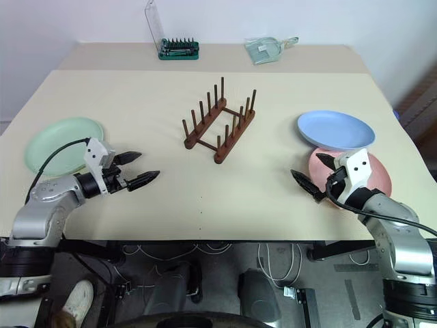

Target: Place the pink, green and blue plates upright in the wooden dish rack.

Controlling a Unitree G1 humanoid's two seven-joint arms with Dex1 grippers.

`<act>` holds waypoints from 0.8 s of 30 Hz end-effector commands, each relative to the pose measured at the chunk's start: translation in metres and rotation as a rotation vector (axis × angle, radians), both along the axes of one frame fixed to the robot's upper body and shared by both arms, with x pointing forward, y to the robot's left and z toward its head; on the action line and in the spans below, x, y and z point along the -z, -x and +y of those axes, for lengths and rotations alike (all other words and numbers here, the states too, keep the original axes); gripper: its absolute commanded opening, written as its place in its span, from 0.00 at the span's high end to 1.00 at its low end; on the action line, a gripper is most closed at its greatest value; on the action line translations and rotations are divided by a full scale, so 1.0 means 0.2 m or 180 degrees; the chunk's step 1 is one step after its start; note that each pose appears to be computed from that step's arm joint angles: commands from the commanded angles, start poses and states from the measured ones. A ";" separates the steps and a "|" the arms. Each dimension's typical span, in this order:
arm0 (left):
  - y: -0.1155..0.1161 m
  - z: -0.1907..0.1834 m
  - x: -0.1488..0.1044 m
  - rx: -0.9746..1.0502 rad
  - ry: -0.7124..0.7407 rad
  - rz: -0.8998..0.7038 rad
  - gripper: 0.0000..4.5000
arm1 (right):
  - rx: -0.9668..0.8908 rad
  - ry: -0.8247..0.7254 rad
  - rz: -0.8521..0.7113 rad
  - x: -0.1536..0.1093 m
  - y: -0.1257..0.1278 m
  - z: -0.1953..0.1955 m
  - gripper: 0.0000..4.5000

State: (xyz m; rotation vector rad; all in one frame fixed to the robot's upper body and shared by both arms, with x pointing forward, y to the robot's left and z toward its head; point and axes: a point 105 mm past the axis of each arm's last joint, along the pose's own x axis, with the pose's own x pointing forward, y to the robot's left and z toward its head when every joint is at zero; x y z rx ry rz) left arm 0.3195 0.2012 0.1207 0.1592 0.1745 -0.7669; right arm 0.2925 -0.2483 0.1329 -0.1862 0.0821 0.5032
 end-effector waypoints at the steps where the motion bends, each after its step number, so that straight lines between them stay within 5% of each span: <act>1: 0.02 -0.03 -0.03 0.0080 0.0014 -0.0090 0.00 | -0.0062 0.0029 -0.0174 -0.06 -0.02 0.04 0.03; 12: 0.09 -0.19 0.01 0.0382 0.0066 0.0015 0.00 | -0.0137 0.0049 -0.0246 -0.09 -0.03 0.11 0.03; 24: 0.02 -0.51 0.17 0.0503 0.0018 0.0120 0.00 | -0.0302 -0.0083 -0.0344 -0.10 0.02 0.29 0.03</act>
